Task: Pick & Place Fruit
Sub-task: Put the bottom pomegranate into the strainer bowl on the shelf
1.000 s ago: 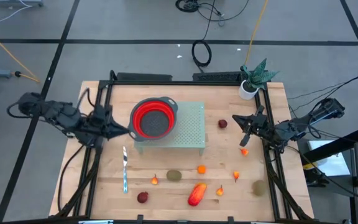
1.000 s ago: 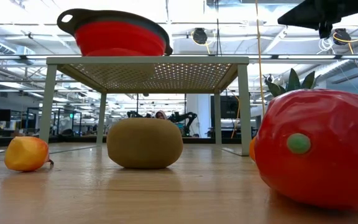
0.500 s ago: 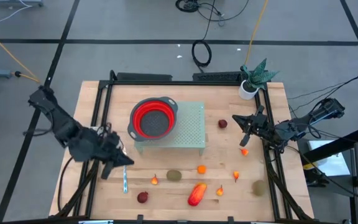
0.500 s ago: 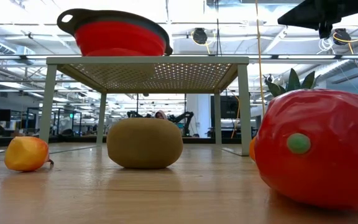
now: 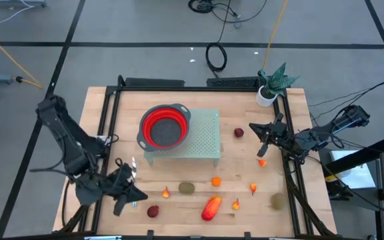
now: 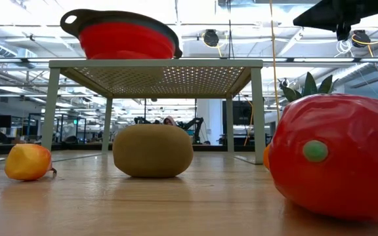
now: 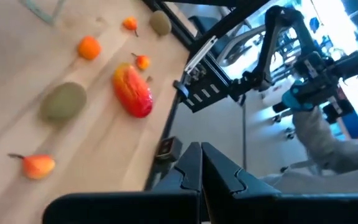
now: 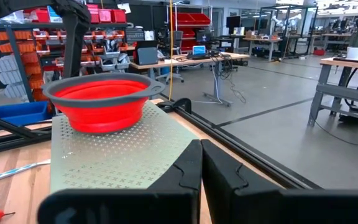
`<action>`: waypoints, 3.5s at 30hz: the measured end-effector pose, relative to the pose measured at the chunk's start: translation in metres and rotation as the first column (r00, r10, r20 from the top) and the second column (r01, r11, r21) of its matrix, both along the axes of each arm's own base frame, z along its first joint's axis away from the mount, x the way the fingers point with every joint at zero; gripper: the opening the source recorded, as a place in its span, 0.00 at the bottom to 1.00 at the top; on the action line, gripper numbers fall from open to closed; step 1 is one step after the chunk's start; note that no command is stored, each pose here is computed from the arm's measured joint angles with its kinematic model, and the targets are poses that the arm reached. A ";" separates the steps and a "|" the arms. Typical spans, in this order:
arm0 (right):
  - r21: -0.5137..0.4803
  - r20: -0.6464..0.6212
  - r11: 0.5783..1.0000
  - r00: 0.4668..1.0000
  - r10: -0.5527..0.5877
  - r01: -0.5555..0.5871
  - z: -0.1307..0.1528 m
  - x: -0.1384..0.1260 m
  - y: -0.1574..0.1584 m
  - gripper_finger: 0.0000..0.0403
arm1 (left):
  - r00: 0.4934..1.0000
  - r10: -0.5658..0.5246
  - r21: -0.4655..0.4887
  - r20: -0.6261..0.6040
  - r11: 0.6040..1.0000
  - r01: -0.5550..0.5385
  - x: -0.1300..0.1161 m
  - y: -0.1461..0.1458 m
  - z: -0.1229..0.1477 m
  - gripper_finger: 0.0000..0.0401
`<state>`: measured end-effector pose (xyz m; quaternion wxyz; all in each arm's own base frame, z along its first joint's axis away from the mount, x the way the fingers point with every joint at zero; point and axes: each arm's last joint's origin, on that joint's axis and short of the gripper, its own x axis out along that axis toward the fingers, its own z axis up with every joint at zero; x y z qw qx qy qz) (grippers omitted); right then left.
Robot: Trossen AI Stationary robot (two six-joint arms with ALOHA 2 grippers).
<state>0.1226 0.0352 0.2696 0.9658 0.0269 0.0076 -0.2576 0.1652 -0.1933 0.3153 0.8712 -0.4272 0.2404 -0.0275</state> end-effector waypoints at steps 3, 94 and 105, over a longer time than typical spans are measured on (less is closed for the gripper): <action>-0.001 -0.001 1.000 1.000 0.001 -0.001 0.000 0.000 0.000 0.00 | 0.999 0.025 -0.053 -0.029 0.998 -0.026 0.008 -0.010 -0.010 0.00; -0.063 -0.039 0.995 0.996 0.081 -0.083 0.000 0.001 0.002 0.00 | 0.629 0.162 0.153 -0.760 0.986 -0.069 0.078 -0.061 -0.120 0.86; -0.063 -0.039 0.995 0.996 0.081 -0.083 0.000 0.001 0.002 0.00 | 0.616 0.173 0.172 -0.769 0.983 -0.062 0.073 -0.055 -0.138 0.86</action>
